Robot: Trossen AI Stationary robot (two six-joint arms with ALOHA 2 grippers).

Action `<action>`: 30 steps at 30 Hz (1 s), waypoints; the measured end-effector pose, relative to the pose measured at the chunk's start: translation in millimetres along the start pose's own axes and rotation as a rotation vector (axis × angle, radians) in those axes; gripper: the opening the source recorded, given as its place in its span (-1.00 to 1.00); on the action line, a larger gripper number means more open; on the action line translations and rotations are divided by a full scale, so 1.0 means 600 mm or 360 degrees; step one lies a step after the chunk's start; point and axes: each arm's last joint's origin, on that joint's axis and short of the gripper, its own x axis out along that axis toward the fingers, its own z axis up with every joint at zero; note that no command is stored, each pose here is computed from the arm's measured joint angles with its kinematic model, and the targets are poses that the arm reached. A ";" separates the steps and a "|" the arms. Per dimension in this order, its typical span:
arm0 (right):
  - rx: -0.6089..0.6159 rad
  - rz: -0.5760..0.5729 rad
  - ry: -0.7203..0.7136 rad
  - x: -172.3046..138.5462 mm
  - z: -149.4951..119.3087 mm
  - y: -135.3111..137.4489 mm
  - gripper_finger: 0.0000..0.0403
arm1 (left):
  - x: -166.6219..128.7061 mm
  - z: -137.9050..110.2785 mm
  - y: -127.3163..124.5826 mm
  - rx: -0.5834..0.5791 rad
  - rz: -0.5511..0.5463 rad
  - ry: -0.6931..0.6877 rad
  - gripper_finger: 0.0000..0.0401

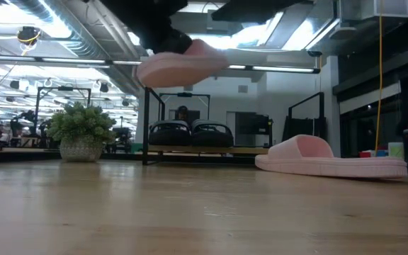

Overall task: Pick and place slides into the shelf
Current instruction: Put the left pink slide on the shelf

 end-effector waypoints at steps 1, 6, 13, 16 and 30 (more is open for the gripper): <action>-0.0006 -0.0030 0.0010 0.005 0.004 -0.001 -0.31 | 0.003 -0.001 -0.001 0.0016 0.0002 0.0006 -0.99; -0.0049 -0.0069 0.0054 0.026 0.013 -0.002 -0.31 | 0.007 -0.001 0.001 0.0006 -0.0001 0.0011 -0.99; -0.0124 -0.0086 0.0124 0.070 0.008 0.011 -0.31 | 0.008 0.002 0.002 0.0004 -0.0025 -0.0009 -0.99; -0.0138 -0.0107 0.0147 0.088 0.008 0.010 -0.31 | 0.008 0.002 0.002 0.0008 -0.0025 -0.0009 -0.99; -0.0318 -0.0209 0.0372 0.109 -0.007 0.015 -0.31 | 0.005 0.003 0.000 0.0052 -0.0030 -0.0013 -0.99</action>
